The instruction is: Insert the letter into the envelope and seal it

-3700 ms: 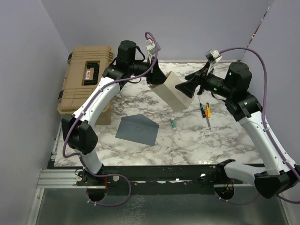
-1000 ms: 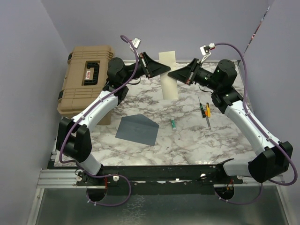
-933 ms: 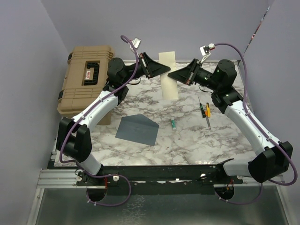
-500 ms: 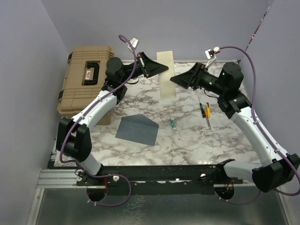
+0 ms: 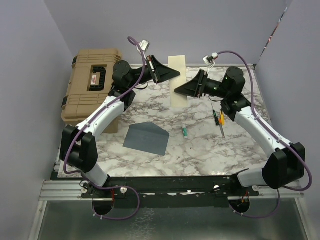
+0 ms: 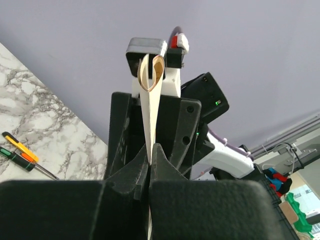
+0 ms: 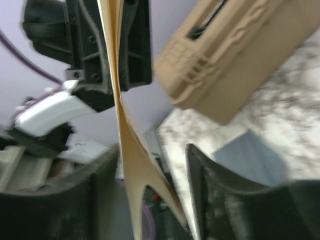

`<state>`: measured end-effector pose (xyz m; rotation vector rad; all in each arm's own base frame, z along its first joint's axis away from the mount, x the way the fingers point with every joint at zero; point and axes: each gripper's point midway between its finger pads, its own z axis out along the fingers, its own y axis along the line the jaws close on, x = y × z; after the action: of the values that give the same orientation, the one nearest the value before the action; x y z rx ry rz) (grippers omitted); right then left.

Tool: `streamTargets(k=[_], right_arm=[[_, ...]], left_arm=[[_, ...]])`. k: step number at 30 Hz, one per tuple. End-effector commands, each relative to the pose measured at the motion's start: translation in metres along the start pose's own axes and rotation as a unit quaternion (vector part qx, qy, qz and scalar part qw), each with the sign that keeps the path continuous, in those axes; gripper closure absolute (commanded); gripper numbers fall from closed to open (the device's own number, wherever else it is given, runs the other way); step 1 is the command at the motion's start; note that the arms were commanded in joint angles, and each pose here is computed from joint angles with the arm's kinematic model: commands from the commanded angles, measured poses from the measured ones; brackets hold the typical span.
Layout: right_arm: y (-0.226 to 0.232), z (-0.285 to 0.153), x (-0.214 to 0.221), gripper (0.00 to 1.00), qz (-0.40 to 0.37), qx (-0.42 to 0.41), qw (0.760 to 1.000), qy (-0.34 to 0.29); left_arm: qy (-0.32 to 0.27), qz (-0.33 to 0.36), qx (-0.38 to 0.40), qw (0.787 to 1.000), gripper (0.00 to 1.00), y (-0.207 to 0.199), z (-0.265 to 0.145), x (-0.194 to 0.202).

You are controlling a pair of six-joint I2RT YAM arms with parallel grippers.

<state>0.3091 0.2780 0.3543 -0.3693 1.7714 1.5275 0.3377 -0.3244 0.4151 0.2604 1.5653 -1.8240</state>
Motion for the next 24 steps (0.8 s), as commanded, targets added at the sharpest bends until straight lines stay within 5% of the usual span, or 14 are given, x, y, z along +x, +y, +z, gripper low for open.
streamTargets(k=[1,3,6,12,17,21,24], right_arm=[[0.049,-0.009,0.002,0.57,-0.008,-0.132,0.991,0.02],[0.048,-0.008,0.003,0.78,-0.002,-0.131,0.991,0.028],[0.044,-0.008,0.005,0.95,-0.003,-0.117,0.992,0.037],[0.04,-0.01,0.014,0.99,-0.006,-0.106,0.992,0.064],[0.039,-0.011,0.017,0.99,-0.011,-0.103,0.991,0.08],[0.038,-0.006,0.002,0.67,-0.021,-0.079,0.995,0.058],[0.04,-0.003,-0.015,0.54,-0.032,-0.068,0.997,0.021]], left_arm=[[-0.006,-0.008,0.02,1.0,1.0,-0.015,0.002,-0.012],[-0.013,-0.01,0.019,1.0,0.99,-0.015,0.002,-0.016],[-0.023,-0.006,0.015,1.0,0.84,-0.014,0.0,-0.022],[-0.033,0.007,0.013,0.999,0.79,-0.012,-0.003,-0.033],[-0.027,0.014,0.011,0.999,1.0,-0.006,-0.002,-0.031],[-0.02,0.029,0.014,0.999,1.0,-0.009,-0.004,-0.028],[-0.015,0.035,0.016,0.999,1.0,-0.011,-0.006,-0.024]])
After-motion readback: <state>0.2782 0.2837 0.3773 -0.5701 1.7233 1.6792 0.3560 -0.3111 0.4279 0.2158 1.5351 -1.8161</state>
